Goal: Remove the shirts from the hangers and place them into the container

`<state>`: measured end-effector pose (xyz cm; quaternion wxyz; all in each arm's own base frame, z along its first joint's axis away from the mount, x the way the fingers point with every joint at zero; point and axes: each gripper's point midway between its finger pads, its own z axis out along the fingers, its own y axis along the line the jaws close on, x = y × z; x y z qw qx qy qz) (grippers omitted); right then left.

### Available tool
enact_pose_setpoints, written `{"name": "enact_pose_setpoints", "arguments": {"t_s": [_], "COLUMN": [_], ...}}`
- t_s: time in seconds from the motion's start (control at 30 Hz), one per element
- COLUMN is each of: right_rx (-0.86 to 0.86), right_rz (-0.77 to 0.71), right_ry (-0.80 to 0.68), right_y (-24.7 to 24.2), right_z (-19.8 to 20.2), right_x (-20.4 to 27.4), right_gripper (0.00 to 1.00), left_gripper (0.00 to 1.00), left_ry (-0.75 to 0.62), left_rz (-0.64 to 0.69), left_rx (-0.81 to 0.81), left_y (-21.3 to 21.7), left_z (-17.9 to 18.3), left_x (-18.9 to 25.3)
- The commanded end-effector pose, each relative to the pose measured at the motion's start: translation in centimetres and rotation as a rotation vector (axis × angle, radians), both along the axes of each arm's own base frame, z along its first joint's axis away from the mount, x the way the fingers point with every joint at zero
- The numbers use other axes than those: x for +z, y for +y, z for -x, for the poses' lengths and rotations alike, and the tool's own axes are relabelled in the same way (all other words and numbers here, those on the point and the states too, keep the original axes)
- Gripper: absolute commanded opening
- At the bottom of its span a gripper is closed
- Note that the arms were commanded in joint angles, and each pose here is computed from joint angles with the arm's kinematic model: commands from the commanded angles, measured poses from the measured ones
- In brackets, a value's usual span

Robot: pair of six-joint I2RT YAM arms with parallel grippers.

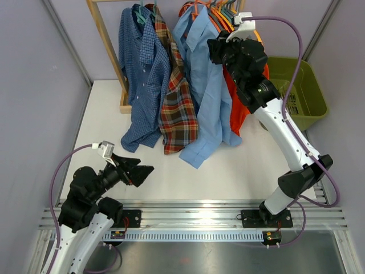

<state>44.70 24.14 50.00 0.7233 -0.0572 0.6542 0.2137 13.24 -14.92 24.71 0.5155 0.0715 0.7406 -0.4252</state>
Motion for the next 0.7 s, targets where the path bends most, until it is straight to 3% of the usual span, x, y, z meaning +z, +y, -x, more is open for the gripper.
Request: {"name": "enact_pose_setpoints", "arguments": {"t_s": [0.0, 0.2, 0.33, 0.67], "right_rx": [-0.098, -0.041, -0.026, 0.068], "right_rz": [-0.128, -0.189, -0.192, -0.23], "right_ry": [-0.283, -0.416, -0.416, -0.516], "right_y": [-3.4, -3.6, -2.9, -1.4], "right_z": [3.3, 5.8, 4.9, 5.8], "right_x": [8.9, 9.5, 9.2, 15.5], "right_gripper": [0.0, 0.0, 0.0, 0.0], "left_gripper": [0.99, 0.99, 0.99, 0.99], "left_ry": [-0.063, -0.065, -0.063, -0.068], "left_rz": [0.034, 0.035, 0.036, 0.028], "left_rx": [-0.023, -0.027, -0.032, -0.019], "left_y": [-0.3, -0.4, -0.6, -0.3], "left_z": [0.2, 0.2, 0.0, 0.1], "left_x": [2.5, 2.6, 2.7, 2.9]}}
